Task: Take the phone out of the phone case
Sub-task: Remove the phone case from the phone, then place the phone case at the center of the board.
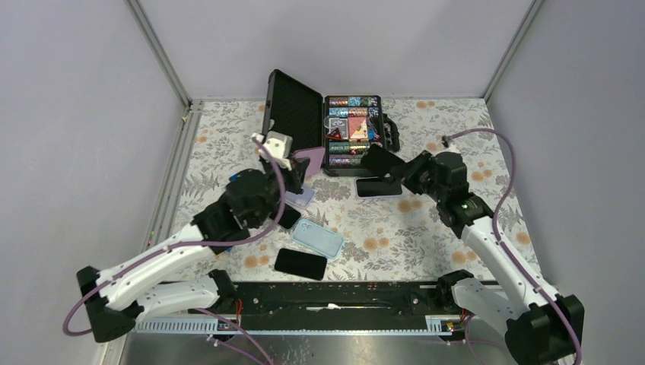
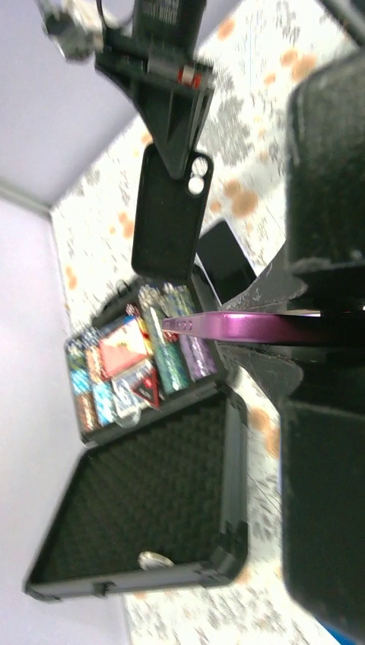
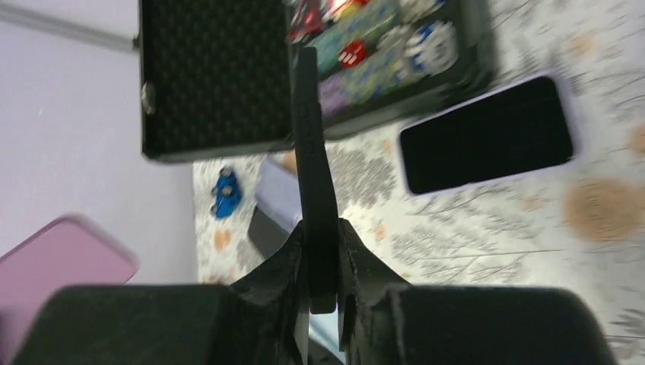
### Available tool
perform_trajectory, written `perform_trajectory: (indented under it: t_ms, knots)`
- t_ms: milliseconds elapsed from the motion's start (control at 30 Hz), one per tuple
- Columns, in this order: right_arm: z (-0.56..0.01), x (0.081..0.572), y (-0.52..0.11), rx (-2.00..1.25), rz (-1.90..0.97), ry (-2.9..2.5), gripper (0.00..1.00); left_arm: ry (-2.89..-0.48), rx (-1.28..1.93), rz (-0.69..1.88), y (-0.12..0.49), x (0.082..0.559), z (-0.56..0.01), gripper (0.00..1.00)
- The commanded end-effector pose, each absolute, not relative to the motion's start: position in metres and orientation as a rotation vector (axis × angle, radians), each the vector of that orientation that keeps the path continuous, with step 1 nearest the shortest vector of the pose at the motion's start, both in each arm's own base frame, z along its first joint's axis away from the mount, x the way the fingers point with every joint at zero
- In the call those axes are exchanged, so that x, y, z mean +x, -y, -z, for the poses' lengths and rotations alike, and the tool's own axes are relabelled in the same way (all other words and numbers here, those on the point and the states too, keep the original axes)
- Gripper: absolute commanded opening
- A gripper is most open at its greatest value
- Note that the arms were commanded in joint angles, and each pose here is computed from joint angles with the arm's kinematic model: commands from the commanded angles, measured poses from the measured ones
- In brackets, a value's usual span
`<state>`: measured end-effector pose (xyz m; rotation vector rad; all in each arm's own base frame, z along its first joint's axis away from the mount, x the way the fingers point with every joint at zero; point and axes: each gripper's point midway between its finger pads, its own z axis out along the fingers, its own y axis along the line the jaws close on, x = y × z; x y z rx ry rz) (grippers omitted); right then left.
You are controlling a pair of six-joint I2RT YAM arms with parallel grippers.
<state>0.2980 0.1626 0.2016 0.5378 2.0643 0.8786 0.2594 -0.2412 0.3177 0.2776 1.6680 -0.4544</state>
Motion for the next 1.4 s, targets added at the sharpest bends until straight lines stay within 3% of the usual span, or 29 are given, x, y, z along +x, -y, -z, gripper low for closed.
perform_trajectory:
  t_ms: [0,233,533,833,867,900,1000,1100,1233,1367]
  knots:
    - [-0.191,0.309,-0.099,0.591,-0.611,-2.026,0.0,-1.464,0.324,0.747,0.26,0.231,-0.372,0.0]
    - [-0.142,0.327,-0.002,0.937,-0.44,-1.993,0.0,-1.452,0.374,0.812,0.269,0.222,-0.368,0.0]
    - [-0.069,0.337,0.042,1.242,-0.472,-1.994,0.0,-1.48,0.395,0.828,0.277,0.222,-0.357,0.0]
    - [-0.058,0.32,0.084,1.324,-0.327,-1.96,0.03,-1.51,0.417,0.833,0.284,0.223,-0.355,0.0]
    - [-0.057,0.318,0.088,1.333,-0.312,-1.955,0.07,-1.513,0.418,0.831,0.285,0.224,-0.354,0.0]
    - [-0.056,0.316,0.09,1.332,-0.305,-1.957,0.17,-1.517,0.42,0.829,0.286,0.224,-0.353,0.0]
    - [-0.06,0.317,0.087,1.28,-0.316,-1.98,0.61,-1.528,0.431,0.825,0.29,0.226,-0.349,0.0]
    - [-0.068,0.318,0.085,1.233,-0.328,-1.975,0.86,-1.529,0.452,0.829,0.296,0.227,-0.347,0.0]
    - [-0.081,0.312,0.099,1.205,-0.213,-1.958,0.98,-1.503,0.536,0.826,0.311,0.229,-0.35,0.0]
    - [-0.102,0.311,0.093,1.159,-0.241,-1.956,0.99,-1.429,0.648,0.833,0.341,0.236,-0.354,0.0]
